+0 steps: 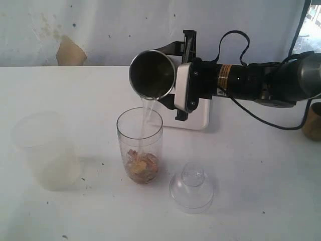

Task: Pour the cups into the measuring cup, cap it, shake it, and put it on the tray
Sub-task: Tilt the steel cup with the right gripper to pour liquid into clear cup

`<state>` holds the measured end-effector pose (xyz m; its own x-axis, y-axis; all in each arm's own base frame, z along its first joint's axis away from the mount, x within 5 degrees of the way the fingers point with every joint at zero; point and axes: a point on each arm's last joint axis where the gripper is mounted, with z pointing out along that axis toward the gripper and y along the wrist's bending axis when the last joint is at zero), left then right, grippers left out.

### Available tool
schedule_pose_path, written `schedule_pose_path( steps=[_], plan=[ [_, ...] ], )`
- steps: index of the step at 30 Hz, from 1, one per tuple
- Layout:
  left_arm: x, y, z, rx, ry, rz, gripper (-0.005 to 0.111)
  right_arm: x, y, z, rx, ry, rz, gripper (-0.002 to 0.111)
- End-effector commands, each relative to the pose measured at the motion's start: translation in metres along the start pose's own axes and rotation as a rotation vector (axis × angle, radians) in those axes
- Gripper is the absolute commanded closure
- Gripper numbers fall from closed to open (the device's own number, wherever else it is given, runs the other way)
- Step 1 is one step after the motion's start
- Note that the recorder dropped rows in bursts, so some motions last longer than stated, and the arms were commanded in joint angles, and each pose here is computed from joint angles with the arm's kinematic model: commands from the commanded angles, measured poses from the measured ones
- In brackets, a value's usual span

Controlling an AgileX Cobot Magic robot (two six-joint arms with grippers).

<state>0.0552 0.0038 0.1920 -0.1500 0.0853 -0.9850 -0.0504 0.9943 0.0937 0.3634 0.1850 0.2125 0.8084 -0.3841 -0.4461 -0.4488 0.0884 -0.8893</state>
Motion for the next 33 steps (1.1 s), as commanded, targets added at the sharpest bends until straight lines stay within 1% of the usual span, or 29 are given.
schedule_pose_path(
  steps=[1, 14, 17, 33],
  plan=[
    [-0.0002, -0.0002, 0.0002, 0.003, -0.001, -0.011, 0.107, -0.0064, -0.0124, -0.0005, 0.054, -0.016, -0.034, 0.108],
    [-0.0002, -0.0002, 0.0002, 0.003, -0.001, -0.011, 0.107, -0.0046, -0.012, -0.0005, 0.049, 0.005, -0.073, 0.108],
    [-0.0002, -0.0002, 0.0002, 0.003, -0.001, -0.011, 0.107, -0.0045, -0.0121, -0.0005, 0.05, 0.006, -0.106, 0.108],
    [-0.0002, -0.0002, 0.0002, 0.003, -0.001, -0.011, 0.107, -0.0038, -0.0127, -0.0005, 0.056, 0.016, -0.119, 0.108]
  ],
)
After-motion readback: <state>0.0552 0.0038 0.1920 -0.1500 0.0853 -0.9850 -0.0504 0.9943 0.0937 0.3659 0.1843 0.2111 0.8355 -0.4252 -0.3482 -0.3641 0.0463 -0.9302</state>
